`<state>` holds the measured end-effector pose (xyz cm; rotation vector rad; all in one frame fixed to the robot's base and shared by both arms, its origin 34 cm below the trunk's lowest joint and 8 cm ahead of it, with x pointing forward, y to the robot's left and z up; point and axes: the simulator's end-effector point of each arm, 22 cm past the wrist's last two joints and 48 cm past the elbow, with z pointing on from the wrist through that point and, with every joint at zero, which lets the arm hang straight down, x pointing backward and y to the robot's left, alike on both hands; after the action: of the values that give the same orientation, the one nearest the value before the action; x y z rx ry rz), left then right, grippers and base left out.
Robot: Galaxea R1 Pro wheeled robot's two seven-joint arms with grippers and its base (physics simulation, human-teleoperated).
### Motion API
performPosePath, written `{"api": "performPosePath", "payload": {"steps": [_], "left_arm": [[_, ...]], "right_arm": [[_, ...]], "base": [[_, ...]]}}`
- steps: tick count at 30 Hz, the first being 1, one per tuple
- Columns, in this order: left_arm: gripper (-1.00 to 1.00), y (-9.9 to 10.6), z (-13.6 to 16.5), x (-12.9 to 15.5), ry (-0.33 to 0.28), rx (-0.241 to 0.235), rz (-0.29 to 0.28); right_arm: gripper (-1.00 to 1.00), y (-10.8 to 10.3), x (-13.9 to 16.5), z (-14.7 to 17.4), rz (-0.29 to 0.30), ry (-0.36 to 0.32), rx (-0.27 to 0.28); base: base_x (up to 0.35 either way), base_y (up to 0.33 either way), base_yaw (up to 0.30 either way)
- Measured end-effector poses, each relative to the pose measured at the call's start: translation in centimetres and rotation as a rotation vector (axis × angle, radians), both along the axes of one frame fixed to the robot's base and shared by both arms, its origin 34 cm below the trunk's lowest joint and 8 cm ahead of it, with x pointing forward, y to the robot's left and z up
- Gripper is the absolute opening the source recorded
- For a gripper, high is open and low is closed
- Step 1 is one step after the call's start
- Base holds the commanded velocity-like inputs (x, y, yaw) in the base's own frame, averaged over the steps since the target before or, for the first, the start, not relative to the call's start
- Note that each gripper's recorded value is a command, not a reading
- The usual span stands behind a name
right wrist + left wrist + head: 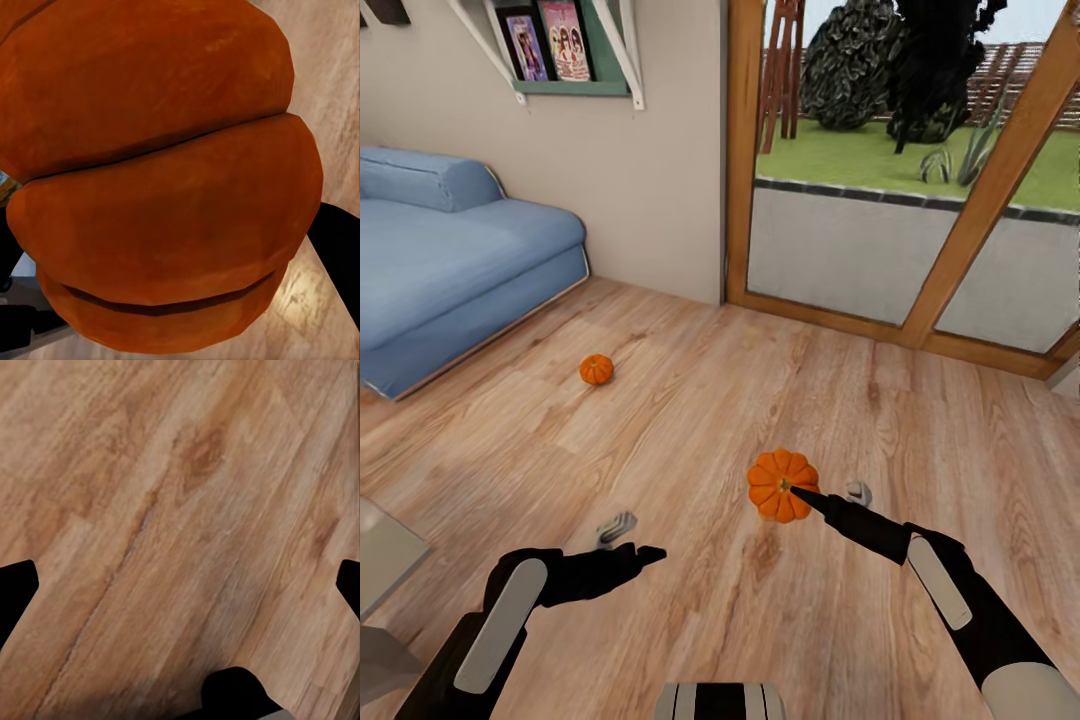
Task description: Place each of the two pumpkins and all three candles from the living room inside a cabinet in the living room (use any cabinet), then make sure every cabinet is closed, and position the cauldron so it is next to a table in the living room.
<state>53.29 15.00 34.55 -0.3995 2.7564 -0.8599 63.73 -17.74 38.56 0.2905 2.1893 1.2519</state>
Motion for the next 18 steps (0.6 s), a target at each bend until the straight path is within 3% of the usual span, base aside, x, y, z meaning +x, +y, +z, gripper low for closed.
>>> {"api": "performPosePath", "payload": {"steps": [13,18], "left_arm": [[1.00,0.1,2.0,0.7,-0.020,0.000,0.008],[1.00,0.0,2.4,1.1,-0.043,0.009,0.015]], "right_arm": [[-1.00,0.0,0.5,2.3,-0.001,-0.021,-0.003],[-1.00,-0.1,0.7,2.7,-0.003,-0.033,-0.007]], "base": [[0.001,0.000,0.000],[0.177,-0.144,0.000]]}}
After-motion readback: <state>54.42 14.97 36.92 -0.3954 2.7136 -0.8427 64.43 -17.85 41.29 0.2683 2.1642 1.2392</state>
